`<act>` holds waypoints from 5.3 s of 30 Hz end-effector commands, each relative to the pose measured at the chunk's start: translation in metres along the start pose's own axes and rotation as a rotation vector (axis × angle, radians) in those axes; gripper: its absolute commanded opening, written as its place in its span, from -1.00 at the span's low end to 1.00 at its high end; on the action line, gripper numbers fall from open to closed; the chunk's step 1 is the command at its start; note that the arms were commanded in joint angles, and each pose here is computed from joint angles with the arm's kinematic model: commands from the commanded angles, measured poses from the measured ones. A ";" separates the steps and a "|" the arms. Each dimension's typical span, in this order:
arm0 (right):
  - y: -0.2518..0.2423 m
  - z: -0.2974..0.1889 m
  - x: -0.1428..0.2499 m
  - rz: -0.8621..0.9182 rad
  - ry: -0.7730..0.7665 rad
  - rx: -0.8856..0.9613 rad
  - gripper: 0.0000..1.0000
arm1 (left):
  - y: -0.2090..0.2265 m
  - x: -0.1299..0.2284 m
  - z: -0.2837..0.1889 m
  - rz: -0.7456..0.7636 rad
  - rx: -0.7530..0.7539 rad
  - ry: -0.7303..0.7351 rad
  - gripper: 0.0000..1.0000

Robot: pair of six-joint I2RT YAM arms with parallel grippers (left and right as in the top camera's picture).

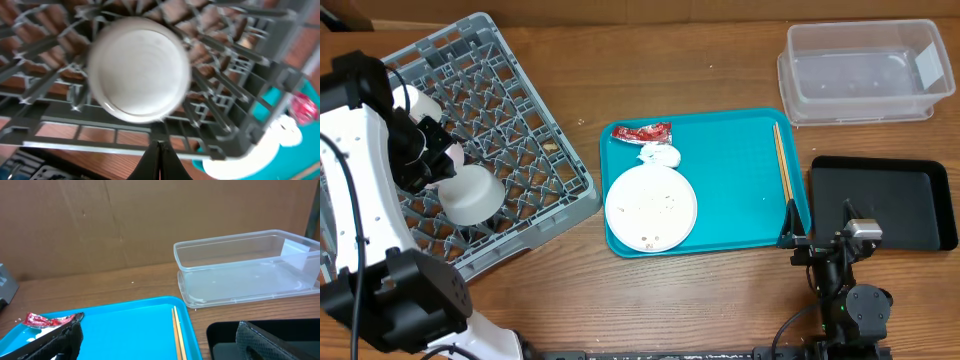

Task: Sort waste into correct bins and load items into the dishwasher

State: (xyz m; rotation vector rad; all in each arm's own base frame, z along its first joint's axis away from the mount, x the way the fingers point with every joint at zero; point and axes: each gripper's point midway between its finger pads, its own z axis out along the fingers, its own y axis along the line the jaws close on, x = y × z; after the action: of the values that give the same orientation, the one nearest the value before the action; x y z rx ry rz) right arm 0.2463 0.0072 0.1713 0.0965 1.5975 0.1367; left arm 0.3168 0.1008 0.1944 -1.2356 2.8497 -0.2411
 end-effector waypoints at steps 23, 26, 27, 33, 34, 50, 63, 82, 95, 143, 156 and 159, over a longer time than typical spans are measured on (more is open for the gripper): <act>-0.001 0.000 0.001 0.004 -0.005 0.000 0.99 | 0.036 0.052 0.049 0.056 -0.395 0.041 -0.92; -0.001 0.000 0.001 0.004 -0.005 0.000 0.99 | 0.038 0.058 0.071 0.052 -0.381 0.076 -0.92; -0.001 0.000 0.001 0.004 -0.005 0.000 0.99 | 0.039 0.059 0.075 0.051 -0.380 0.078 -0.92; -0.001 0.000 0.001 0.004 -0.005 0.000 0.99 | 0.034 0.035 0.087 0.022 -0.362 -0.034 -0.92; -0.001 0.000 0.001 0.004 -0.005 0.000 0.99 | 0.033 0.033 0.087 0.013 -0.358 -0.044 -0.92; -0.001 0.000 0.001 0.004 -0.005 0.000 0.99 | 0.037 0.049 0.085 0.019 -0.367 0.028 -0.92; -0.001 0.000 0.001 0.004 -0.005 0.000 1.00 | 0.040 0.013 0.083 -0.042 -0.415 -0.160 -0.92; -0.001 0.000 0.001 0.004 -0.005 0.000 0.99 | 0.006 0.039 0.018 0.043 -0.133 -0.218 -0.92; -0.001 0.000 0.001 0.004 -0.005 0.000 0.99 | 0.027 -0.008 0.036 -0.127 -0.279 -0.418 -0.92; -0.001 0.000 0.001 0.004 -0.005 0.000 0.99 | 0.023 0.022 0.044 -0.041 -0.266 -0.221 -0.92; -0.001 0.000 0.001 0.004 -0.005 0.000 1.00 | 0.022 0.028 0.054 -0.039 -0.268 -0.163 -0.92; -0.001 0.000 0.001 0.004 -0.005 0.000 0.99 | 0.022 0.027 0.064 -0.039 -0.288 -0.132 -0.92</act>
State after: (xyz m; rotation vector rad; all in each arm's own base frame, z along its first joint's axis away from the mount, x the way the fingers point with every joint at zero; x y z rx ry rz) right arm 0.2463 0.0073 0.1715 0.0961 1.5968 0.1370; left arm 0.2825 0.0893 0.1387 -1.2655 2.7985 0.2450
